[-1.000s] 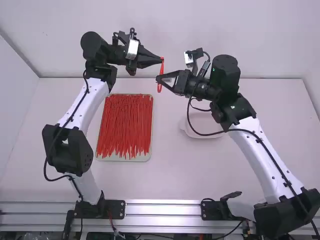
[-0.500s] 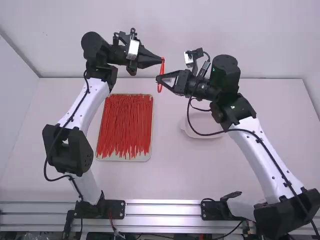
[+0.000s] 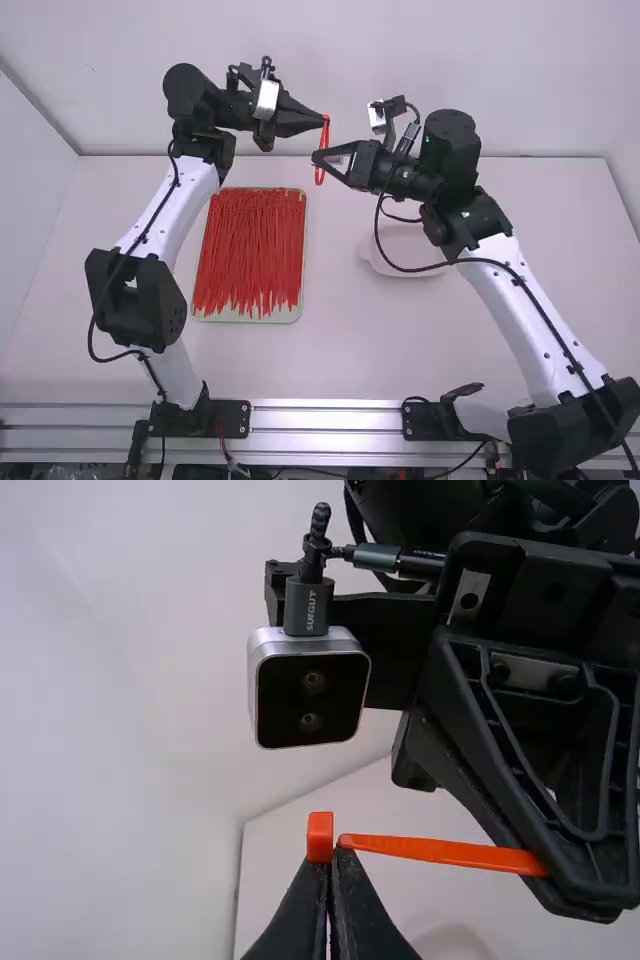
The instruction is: Fasten the cable tie
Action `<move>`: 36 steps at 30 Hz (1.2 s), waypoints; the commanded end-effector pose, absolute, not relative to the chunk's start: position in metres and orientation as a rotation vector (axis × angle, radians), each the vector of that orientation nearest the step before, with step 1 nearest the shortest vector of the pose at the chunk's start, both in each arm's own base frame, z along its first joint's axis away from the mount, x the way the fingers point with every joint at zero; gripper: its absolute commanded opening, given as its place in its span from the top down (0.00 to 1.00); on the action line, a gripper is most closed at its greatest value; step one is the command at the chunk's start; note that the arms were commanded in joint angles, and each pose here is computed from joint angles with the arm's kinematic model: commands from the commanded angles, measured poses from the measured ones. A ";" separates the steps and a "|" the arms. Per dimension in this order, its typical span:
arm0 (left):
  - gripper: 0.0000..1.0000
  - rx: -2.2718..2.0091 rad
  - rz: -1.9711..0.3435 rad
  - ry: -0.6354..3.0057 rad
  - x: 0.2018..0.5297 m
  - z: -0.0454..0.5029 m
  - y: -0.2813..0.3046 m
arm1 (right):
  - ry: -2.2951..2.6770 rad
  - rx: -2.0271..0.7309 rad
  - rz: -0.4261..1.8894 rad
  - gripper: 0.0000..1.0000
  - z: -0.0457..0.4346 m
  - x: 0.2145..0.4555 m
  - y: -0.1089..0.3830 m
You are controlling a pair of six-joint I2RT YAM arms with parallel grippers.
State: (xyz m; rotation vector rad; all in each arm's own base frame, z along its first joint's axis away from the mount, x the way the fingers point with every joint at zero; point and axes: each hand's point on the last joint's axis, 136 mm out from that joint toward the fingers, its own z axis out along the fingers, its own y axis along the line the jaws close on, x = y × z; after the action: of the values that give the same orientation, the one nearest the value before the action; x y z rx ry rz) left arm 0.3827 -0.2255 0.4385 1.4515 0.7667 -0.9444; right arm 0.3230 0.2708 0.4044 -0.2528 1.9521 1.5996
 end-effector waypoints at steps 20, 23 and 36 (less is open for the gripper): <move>0.98 1.470 -0.965 0.753 0.378 0.434 -0.233 | 1.921 -0.236 1.605 1.00 0.409 0.331 0.263; 0.98 1.475 -0.961 0.742 0.377 0.434 -0.234 | 1.910 -0.240 1.603 1.00 0.411 0.331 0.263; 0.98 1.485 -0.964 0.726 0.374 0.435 -0.239 | 1.889 -0.217 1.610 1.00 0.416 0.339 0.250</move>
State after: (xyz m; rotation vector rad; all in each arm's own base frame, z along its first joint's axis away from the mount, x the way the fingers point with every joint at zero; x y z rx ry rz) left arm 0.3754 -0.2372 0.4391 1.4681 0.7391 -0.9606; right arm 0.3340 0.2539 0.4171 -0.2317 1.8944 1.6089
